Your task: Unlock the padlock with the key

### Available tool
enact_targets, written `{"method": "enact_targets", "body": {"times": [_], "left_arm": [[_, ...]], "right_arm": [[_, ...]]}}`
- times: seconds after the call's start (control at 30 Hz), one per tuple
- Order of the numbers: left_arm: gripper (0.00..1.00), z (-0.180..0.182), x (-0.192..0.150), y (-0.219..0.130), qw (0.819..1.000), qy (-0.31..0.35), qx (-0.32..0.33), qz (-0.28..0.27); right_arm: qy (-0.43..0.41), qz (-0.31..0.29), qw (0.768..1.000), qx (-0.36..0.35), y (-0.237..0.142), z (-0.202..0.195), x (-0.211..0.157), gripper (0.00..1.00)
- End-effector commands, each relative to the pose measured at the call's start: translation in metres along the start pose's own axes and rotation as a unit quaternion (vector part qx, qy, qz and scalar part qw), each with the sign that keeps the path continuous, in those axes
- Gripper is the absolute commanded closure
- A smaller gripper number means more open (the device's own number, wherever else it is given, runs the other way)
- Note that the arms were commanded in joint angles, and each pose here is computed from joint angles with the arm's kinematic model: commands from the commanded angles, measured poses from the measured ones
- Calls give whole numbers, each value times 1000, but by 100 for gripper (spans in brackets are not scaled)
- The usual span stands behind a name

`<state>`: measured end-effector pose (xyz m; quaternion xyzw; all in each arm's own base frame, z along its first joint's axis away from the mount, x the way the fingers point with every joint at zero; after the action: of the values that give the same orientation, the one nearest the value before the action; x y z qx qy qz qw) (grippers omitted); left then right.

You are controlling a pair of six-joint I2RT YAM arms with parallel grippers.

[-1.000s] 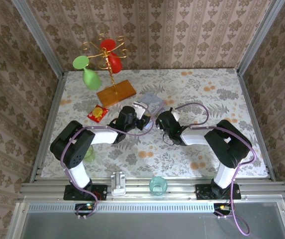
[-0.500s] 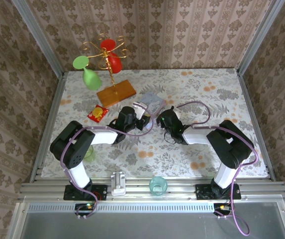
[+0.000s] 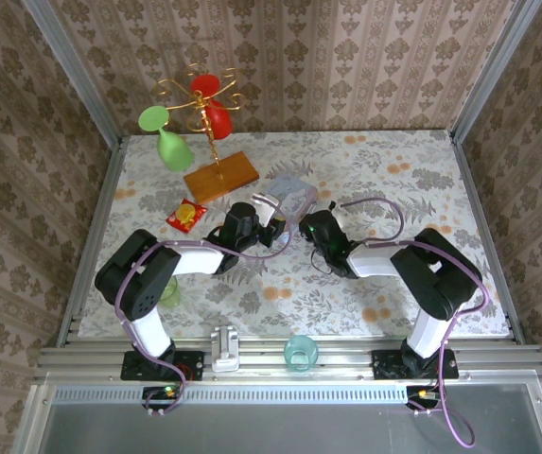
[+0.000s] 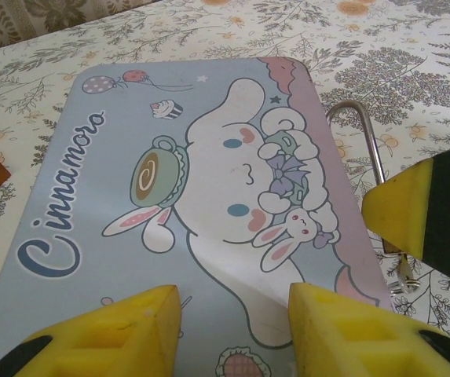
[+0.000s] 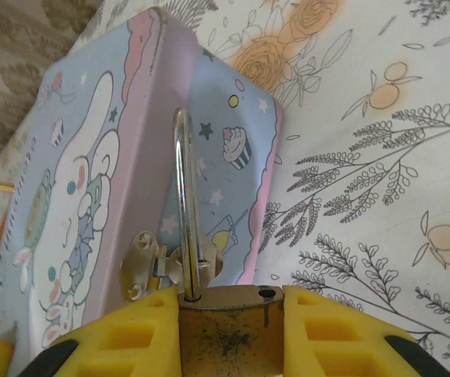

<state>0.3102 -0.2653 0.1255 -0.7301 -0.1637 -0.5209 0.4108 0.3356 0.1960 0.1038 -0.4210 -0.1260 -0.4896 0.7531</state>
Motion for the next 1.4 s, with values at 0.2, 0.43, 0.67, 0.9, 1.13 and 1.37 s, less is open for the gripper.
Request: {"method": "enact_targets", "body": {"times": [0.2, 0.43, 0.67, 0.9, 1.13, 1.37], "left_arm": [[59, 27, -91, -9, 980, -26, 66, 184], [59, 28, -92, -10, 980, -30, 66, 185], [58, 36, -81, -16, 976, -37, 96, 190], [57, 42, -66, -18, 972, -43, 121, 197], [57, 51, -60, -23, 968, -54, 141, 200], [57, 58, -63, -27, 965, -56, 148, 210]], "right_arm": [[156, -148, 976, 43, 12, -2, 18, 78], [68, -113, 991, 19, 2, 16, 40, 78], [-63, 73, 995, -34, -13, -7, 33, 77], [-249, 245, 933, -90, -52, -19, 30, 74], [-318, 364, 866, -128, -52, -35, 21, 76], [-368, 402, 815, -196, -40, -54, 26, 75]]}}
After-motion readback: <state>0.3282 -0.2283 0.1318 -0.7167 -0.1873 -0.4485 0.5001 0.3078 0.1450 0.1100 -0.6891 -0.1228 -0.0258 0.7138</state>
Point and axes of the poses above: each hand's point on the last joint's axis, 136 mm out from that joint toward the fingers, its own y axis out along the fingers, its own z axis along the line the jaws close on, x = y × z, the point moved 7 cm from there along -y, back along the fingers, and after that the axes turned 6 degrees about -y, right-handed, at the moved point
